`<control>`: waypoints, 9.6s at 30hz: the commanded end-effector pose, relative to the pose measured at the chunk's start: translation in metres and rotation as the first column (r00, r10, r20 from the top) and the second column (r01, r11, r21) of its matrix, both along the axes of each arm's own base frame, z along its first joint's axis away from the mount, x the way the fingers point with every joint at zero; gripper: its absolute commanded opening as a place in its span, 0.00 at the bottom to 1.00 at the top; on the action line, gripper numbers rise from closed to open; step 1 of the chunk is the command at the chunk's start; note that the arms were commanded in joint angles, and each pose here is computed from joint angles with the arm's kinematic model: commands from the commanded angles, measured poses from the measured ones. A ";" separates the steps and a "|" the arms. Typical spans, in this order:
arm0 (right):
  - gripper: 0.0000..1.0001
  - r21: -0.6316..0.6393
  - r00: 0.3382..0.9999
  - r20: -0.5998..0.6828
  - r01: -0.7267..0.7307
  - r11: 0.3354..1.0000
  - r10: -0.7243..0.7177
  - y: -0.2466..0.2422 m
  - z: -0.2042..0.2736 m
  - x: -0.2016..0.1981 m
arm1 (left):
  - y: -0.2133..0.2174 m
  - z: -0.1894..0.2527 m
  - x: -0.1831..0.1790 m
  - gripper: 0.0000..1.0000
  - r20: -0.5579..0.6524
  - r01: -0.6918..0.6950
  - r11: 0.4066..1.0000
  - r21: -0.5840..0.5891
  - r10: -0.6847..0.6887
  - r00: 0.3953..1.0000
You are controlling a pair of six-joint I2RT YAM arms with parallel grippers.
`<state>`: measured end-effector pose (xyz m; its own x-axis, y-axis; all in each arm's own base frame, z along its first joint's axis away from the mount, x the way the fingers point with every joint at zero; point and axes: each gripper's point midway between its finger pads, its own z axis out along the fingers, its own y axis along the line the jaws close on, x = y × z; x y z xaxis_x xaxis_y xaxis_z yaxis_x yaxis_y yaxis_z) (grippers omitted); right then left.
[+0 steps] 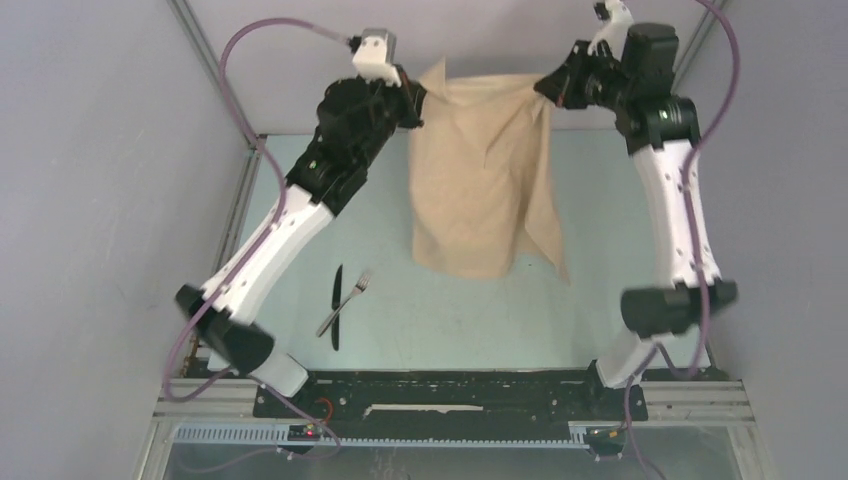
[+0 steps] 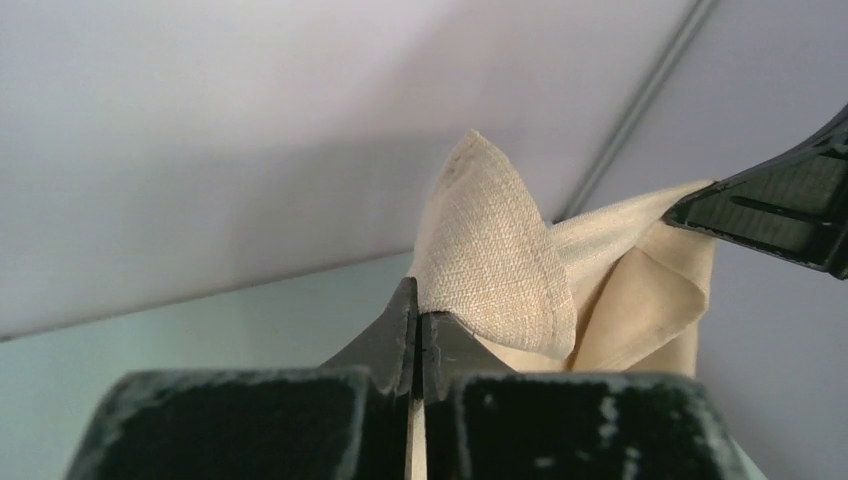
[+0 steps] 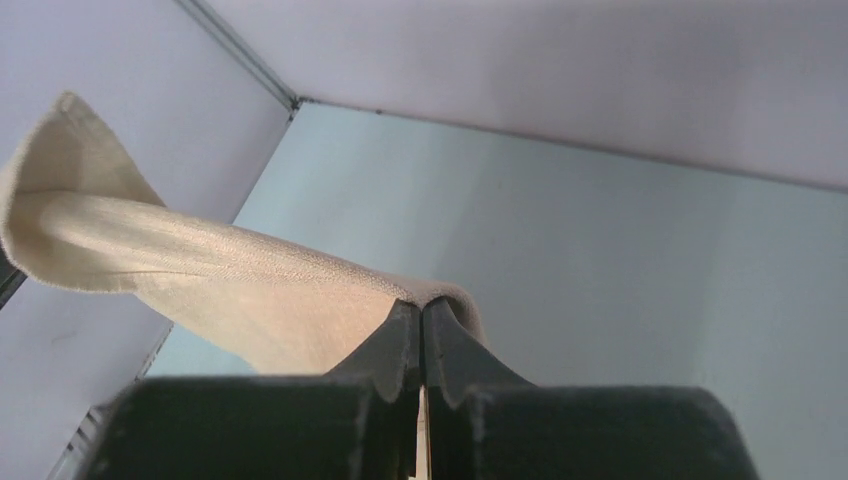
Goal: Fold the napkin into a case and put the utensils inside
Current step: Flatten out the crumpled napkin at the center of the board.
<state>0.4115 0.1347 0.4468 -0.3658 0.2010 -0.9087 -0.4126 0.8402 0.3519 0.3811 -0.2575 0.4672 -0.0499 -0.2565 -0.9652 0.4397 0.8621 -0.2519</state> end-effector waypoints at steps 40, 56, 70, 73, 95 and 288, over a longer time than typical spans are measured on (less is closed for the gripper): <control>0.98 -0.039 0.615 -0.721 0.425 0.905 -0.320 -0.044 -0.326 -0.111 | 0.118 -0.294 -0.166 0.99 -0.580 -0.200 0.970 -0.136 0.086 0.810; 0.83 -0.208 0.595 -0.678 0.407 0.889 -0.431 -0.081 -0.381 -0.026 | 0.059 -0.311 -0.147 0.83 -0.660 -0.009 0.993 -0.121 -0.074 0.747; 0.65 -0.226 0.560 -0.699 0.415 0.881 -0.444 -0.082 -0.414 0.066 | 0.057 -0.296 -0.141 0.71 -0.634 0.003 0.994 -0.113 -0.075 0.770; 0.58 -0.254 0.547 -0.702 0.407 0.877 -0.457 -0.079 -0.421 0.076 | 0.055 -0.290 -0.137 0.71 -0.629 0.008 0.994 -0.109 -0.075 0.774; 0.00 -0.400 0.484 -0.578 0.534 0.745 -0.657 -0.153 -0.391 0.164 | 0.049 -0.269 -0.058 0.75 -0.693 -0.133 0.944 -0.303 -0.123 0.710; 0.94 0.269 0.764 -0.634 0.361 0.893 -0.118 -0.106 -0.336 0.095 | 0.018 -0.427 -0.158 0.81 -0.825 0.028 0.998 0.047 0.023 0.565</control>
<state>0.4430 0.0321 0.0830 -0.7406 0.5930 -0.3159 0.2854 0.7033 0.6511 0.2151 -0.2410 0.0468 -0.8522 -0.2283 -0.4708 0.0285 0.8783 -0.4773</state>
